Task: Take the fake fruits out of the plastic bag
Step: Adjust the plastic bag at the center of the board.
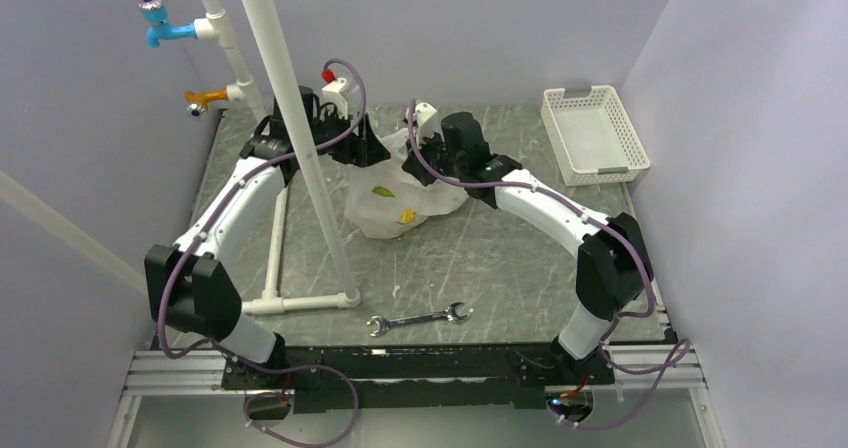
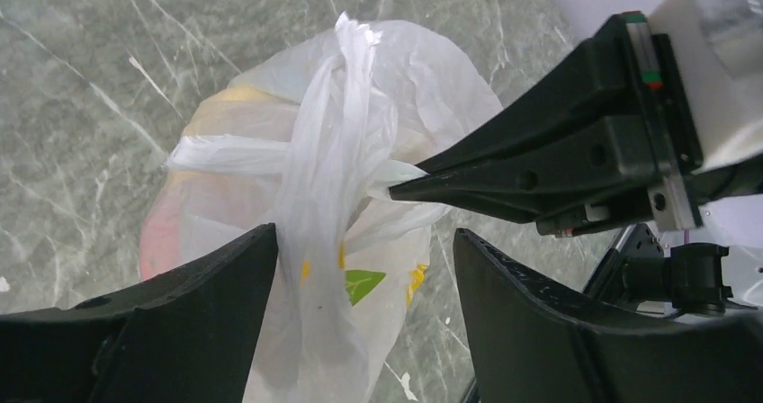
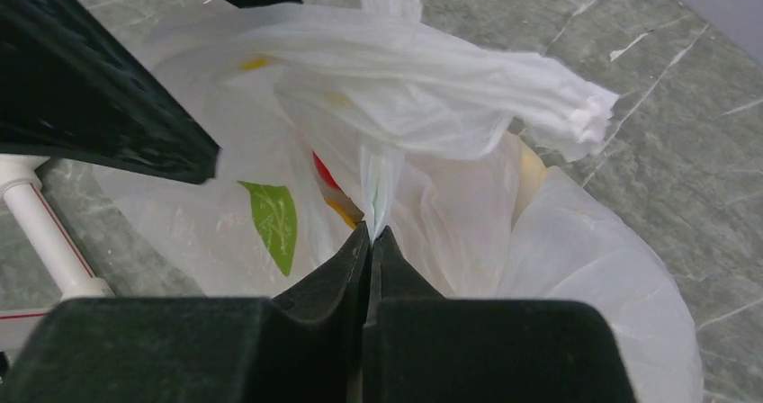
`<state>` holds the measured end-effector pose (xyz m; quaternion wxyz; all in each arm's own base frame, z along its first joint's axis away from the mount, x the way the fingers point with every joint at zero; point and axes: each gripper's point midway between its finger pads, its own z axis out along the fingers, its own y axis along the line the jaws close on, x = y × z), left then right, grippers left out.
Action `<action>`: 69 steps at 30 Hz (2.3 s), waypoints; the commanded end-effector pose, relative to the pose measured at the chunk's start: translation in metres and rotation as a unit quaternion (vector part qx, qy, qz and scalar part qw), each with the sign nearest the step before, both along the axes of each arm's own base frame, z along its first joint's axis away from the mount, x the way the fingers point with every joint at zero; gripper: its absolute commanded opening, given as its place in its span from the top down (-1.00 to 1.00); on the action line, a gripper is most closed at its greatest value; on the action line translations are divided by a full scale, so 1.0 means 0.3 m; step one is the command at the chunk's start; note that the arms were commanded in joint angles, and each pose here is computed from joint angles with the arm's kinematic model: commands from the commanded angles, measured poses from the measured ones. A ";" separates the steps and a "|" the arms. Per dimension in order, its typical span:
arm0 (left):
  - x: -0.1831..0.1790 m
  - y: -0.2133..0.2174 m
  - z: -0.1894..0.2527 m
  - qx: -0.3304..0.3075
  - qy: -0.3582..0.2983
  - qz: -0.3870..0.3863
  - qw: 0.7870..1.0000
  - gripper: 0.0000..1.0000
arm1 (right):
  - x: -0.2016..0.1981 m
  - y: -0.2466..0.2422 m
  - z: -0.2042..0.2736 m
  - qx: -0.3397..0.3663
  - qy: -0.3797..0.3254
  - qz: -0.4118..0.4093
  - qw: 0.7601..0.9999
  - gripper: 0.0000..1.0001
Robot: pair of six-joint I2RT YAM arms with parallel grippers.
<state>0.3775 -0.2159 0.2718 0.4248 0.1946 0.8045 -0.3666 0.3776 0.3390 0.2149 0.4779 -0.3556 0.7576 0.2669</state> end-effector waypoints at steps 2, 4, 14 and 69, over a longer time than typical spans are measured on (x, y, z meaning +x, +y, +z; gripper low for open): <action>0.039 0.017 -0.001 0.041 0.015 0.036 0.998 -0.68 | -0.016 0.028 0.061 0.036 -0.023 0.017 0.999 0.98; 0.051 0.012 0.011 0.051 0.009 0.044 0.998 -0.81 | -0.020 0.025 0.061 0.038 -0.025 0.017 0.999 0.98; 0.117 -0.080 -0.023 0.097 0.002 0.041 0.994 -0.62 | -0.041 0.015 0.051 0.039 -0.018 0.018 0.999 1.00; -0.253 0.176 0.049 -0.115 -0.024 0.116 0.986 1.00 | -0.046 -0.292 0.050 0.117 0.022 -0.185 0.975 -0.09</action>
